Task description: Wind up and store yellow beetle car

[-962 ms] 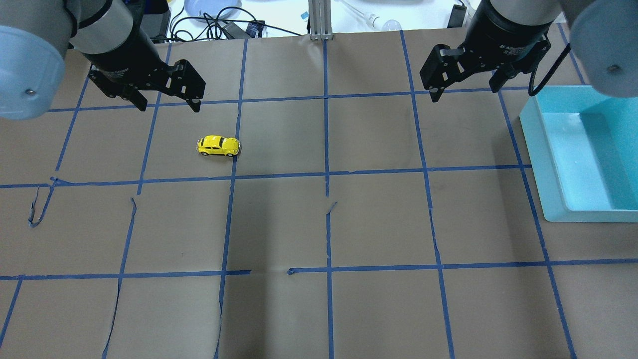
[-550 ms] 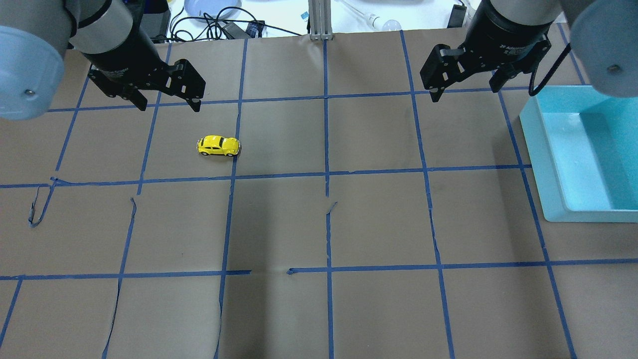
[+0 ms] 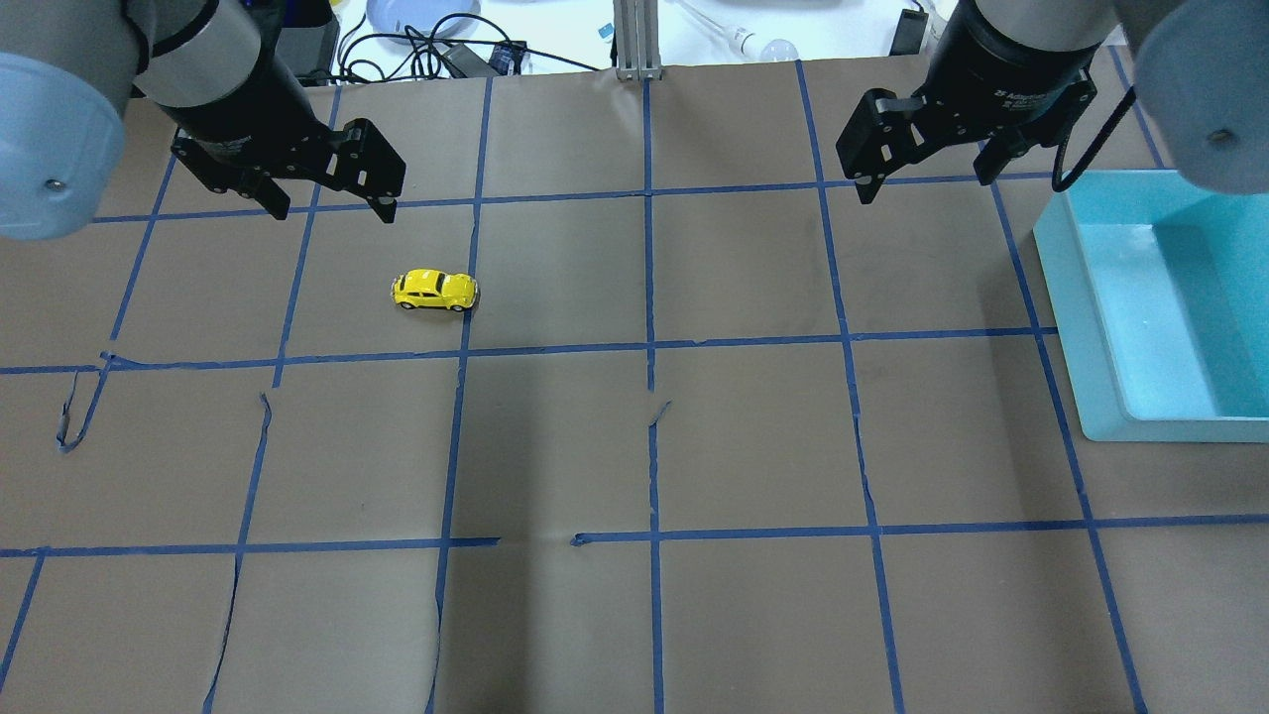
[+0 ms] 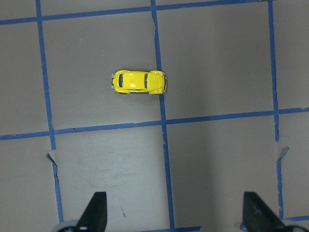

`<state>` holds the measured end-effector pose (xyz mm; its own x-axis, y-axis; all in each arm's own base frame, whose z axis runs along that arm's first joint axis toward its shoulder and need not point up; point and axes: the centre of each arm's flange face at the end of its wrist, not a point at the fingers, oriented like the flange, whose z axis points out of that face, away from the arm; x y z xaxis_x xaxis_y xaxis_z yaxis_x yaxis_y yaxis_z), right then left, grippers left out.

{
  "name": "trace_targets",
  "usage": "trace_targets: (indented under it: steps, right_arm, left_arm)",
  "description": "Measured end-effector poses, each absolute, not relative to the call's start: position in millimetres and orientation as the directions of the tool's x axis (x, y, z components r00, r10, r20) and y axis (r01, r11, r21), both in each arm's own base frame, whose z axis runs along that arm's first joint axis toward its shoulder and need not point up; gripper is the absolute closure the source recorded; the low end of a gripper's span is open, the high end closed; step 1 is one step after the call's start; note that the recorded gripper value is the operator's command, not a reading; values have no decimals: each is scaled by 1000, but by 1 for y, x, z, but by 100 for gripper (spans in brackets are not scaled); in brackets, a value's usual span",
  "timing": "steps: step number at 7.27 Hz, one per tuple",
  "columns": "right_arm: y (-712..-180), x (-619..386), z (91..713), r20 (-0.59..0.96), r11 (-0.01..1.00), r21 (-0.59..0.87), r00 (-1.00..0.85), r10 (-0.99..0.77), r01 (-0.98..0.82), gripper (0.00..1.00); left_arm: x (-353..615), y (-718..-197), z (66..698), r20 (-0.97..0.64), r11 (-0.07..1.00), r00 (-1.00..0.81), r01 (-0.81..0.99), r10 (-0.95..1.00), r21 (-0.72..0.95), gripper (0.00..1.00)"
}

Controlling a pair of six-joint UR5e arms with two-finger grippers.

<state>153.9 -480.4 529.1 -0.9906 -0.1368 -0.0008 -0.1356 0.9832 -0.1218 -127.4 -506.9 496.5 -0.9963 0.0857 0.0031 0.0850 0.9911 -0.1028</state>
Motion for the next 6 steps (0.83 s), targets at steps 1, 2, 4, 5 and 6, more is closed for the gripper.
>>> trace_targets:
  steps: [1,2,4,5,6]
  right_arm:
    - [-480,154,529,-1,983,-122,-990,-138,-137,0]
    - [-481,154,529,-1,982,-123,-990,-141,-140,0]
    - [-481,154,529,0,982,-124,-990,-143,-142,0]
    - [-481,153,529,0,982,-123,-990,-141,-140,0]
    - [-480,154,529,-2,983,-124,-991,-135,-134,0]
  left_arm:
    - [-128,-507,497,2,991,-996,86,87,-103,0]
    - [-127,-507,497,3,991,-996,86,87,-104,0]
    - [-128,-507,497,6,991,-996,87,88,-104,0]
    - [-128,-506,497,5,991,-996,88,89,-105,0]
    - [-128,-506,497,3,990,-996,89,90,-106,0]
